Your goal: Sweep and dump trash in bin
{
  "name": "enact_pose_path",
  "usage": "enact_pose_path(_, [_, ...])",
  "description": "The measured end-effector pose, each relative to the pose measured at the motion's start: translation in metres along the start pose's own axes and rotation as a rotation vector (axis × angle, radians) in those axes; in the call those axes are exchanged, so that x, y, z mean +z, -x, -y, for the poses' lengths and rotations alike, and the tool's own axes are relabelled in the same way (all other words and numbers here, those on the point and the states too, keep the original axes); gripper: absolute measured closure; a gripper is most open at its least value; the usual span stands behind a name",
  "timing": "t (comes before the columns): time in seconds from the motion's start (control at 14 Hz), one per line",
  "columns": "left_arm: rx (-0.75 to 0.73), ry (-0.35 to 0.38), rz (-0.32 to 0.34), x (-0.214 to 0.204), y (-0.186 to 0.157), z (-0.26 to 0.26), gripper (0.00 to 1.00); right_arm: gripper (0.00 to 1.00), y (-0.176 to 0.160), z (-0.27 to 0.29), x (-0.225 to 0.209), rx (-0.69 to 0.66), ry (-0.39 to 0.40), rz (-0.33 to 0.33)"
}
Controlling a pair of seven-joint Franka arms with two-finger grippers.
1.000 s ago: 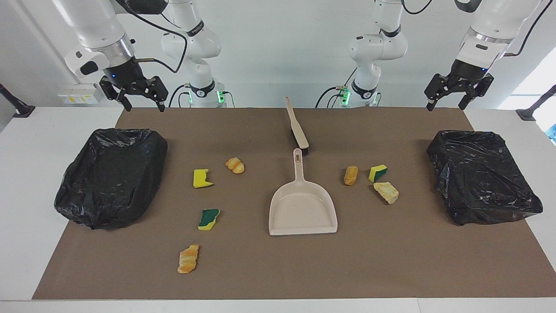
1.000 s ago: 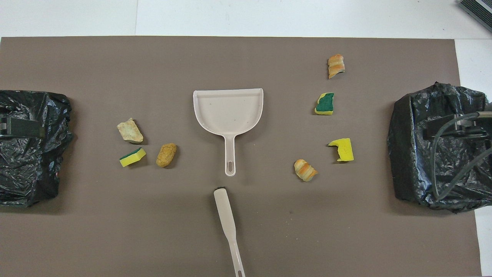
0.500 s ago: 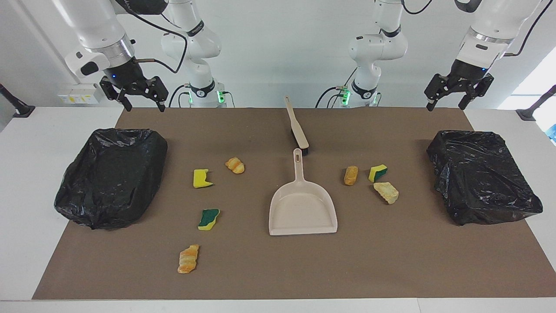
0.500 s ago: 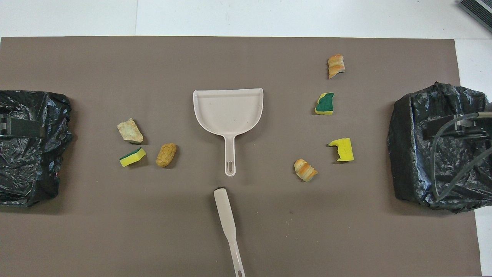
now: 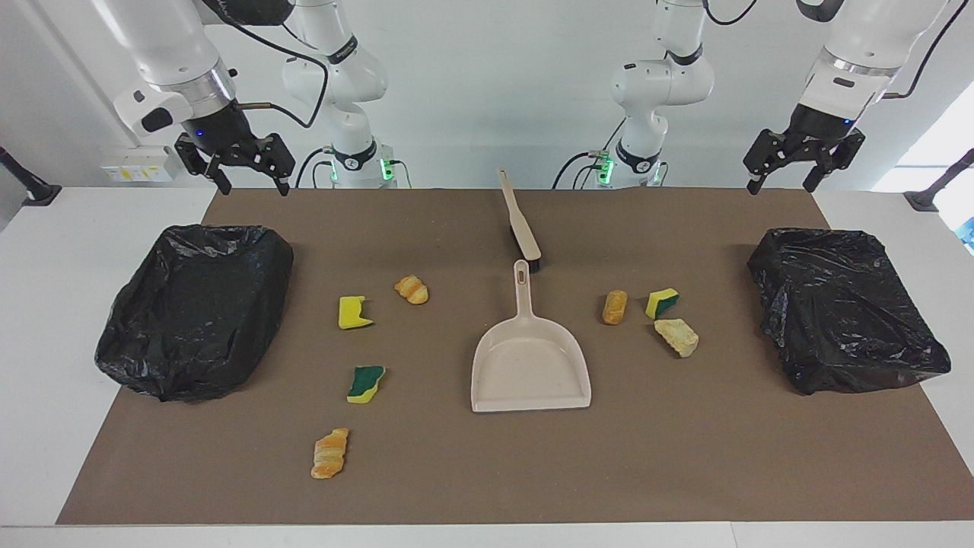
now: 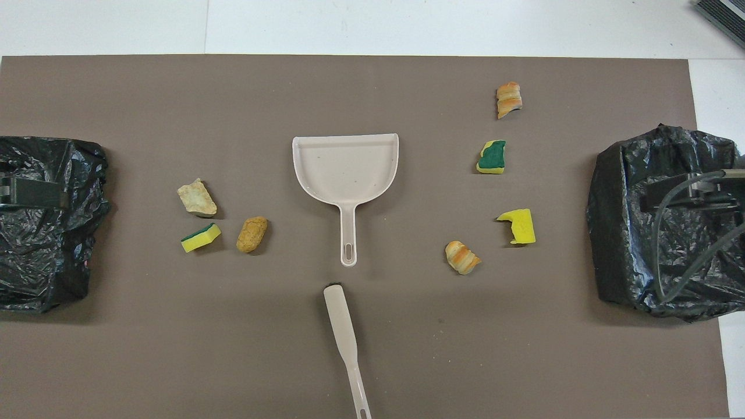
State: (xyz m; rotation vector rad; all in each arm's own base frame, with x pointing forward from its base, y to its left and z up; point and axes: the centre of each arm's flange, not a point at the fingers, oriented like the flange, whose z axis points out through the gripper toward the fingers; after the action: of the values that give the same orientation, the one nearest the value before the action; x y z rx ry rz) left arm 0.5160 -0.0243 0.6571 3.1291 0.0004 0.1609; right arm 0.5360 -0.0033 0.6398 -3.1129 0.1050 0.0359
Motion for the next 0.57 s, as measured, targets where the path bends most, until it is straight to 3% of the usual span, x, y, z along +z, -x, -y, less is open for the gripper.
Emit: enact_pose_path(0.57, [0.008, 0.002, 0.001, 0.0001, 0.0003, -0.0049, 0.0, 0.0, 0.0002, -0.0001, 0.0009, 0.0, 0.0, 0.003])
